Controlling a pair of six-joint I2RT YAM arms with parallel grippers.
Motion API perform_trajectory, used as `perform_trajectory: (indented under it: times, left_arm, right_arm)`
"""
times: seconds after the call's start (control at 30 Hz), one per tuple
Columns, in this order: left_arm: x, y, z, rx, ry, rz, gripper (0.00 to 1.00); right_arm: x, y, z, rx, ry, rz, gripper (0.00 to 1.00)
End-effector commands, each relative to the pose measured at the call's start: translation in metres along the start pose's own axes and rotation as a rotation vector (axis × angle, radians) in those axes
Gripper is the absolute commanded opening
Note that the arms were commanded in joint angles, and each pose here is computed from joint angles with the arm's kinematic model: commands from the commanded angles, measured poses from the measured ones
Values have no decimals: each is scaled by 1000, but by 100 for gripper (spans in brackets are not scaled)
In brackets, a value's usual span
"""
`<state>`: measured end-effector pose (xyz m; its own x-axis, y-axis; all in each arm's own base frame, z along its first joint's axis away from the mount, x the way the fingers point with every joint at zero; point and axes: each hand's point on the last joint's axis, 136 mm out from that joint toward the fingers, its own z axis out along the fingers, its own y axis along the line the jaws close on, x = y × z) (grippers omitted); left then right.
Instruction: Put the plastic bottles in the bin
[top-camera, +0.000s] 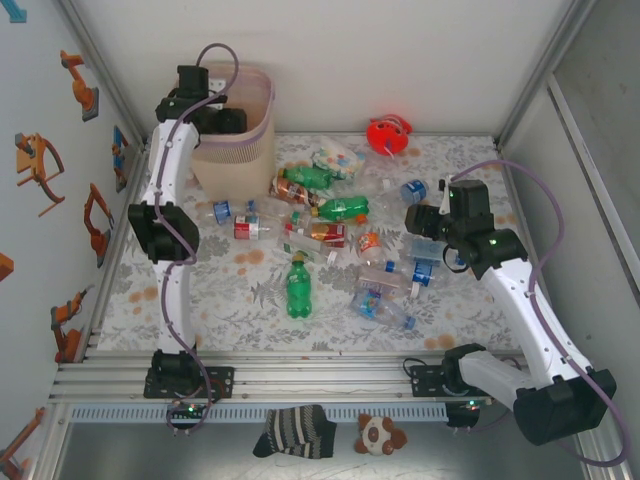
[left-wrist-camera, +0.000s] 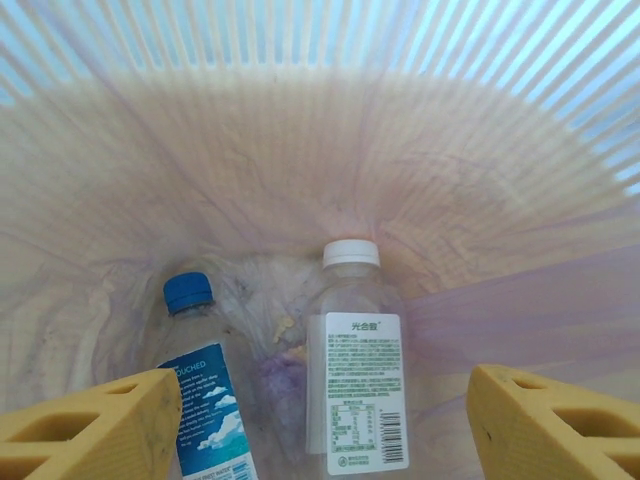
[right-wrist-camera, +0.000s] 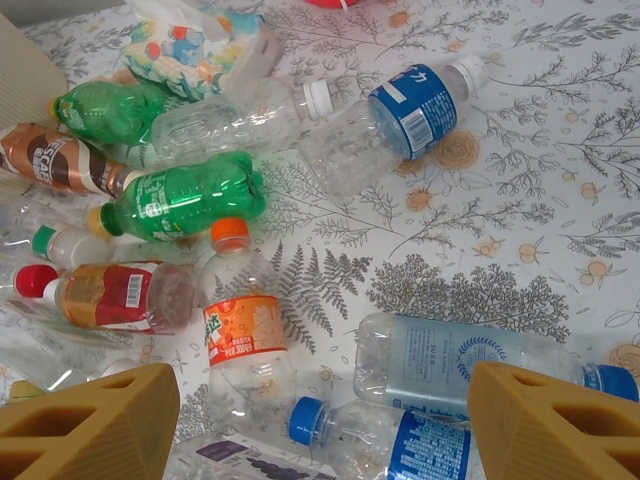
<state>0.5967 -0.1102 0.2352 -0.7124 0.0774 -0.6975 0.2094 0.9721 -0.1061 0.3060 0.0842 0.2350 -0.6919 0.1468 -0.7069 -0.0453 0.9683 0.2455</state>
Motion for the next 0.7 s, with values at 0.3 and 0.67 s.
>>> perform_trajectory:
  times: [0.3,0.67]
  left_arm:
    - [-74,-24,-126,79,-282,-44,73]
    - [-58,-32,-166,122,-263,-255,68]
  right_arm:
    - [-4,2,-1,-3,-27,-7,75]
    - [-2,4,-1,-14,-22,-11,75]
